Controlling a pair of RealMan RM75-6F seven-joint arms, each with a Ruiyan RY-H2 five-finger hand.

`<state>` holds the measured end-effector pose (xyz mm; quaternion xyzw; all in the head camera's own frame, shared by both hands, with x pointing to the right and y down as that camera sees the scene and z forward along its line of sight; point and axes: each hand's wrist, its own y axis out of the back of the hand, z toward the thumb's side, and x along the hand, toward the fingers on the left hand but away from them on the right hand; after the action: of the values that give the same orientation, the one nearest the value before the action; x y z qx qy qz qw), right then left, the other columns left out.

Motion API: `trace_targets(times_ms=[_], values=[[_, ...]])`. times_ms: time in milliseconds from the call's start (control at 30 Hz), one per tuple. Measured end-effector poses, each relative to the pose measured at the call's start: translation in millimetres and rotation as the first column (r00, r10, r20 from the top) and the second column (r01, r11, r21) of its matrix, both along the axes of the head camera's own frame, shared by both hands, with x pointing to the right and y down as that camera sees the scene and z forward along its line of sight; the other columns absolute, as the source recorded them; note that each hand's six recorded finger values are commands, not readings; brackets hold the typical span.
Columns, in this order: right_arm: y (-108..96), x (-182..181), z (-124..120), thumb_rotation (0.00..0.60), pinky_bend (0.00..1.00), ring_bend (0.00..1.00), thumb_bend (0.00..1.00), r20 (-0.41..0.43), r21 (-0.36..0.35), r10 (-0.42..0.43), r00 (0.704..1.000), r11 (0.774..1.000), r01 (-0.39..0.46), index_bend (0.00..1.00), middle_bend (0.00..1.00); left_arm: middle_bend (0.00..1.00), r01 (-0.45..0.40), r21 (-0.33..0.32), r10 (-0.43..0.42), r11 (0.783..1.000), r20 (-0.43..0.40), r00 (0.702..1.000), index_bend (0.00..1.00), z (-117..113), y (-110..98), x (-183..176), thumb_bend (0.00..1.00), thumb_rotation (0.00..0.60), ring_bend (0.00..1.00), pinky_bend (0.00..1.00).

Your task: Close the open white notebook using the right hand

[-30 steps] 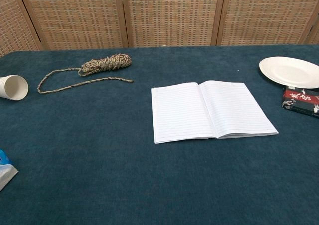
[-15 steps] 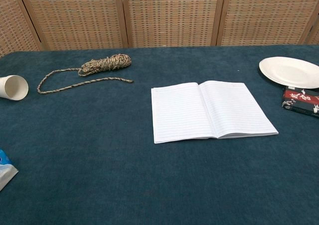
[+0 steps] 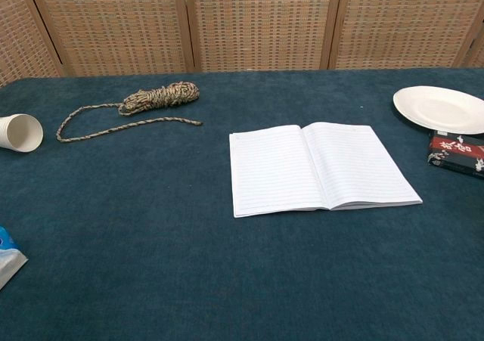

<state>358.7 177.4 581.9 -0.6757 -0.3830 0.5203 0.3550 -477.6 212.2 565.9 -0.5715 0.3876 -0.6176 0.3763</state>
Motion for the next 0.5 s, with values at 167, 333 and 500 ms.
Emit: trace_targets(times_ms=[167,333,500], values=[[-8,-40,8,0.600,0.00,0.00,0.15,0.050,-0.018,-0.026,0.998,0.999,0.027,0.00,0.00,0.00,-0.004,-0.001,0.004,1.000,-0.006,1.000,0.00,0,0,1,0.13,0.600,0.00,0.00],[-15,-80,15,0.600,0.00,0.00,0.15,0.090,-0.027,-0.045,0.995,0.999,0.047,0.00,0.00,0.00,0.002,-0.009,-0.002,1.000,-0.009,1.000,0.00,2,0,0,0.13,0.600,0.00,0.00],[-18,-110,19,0.600,0.00,0.00,0.15,0.111,-0.034,-0.048,0.993,0.998,0.052,0.00,0.00,0.00,0.010,-0.027,-0.010,1.000,-0.008,1.000,0.00,7,1,-3,0.13,0.600,0.00,0.00]])
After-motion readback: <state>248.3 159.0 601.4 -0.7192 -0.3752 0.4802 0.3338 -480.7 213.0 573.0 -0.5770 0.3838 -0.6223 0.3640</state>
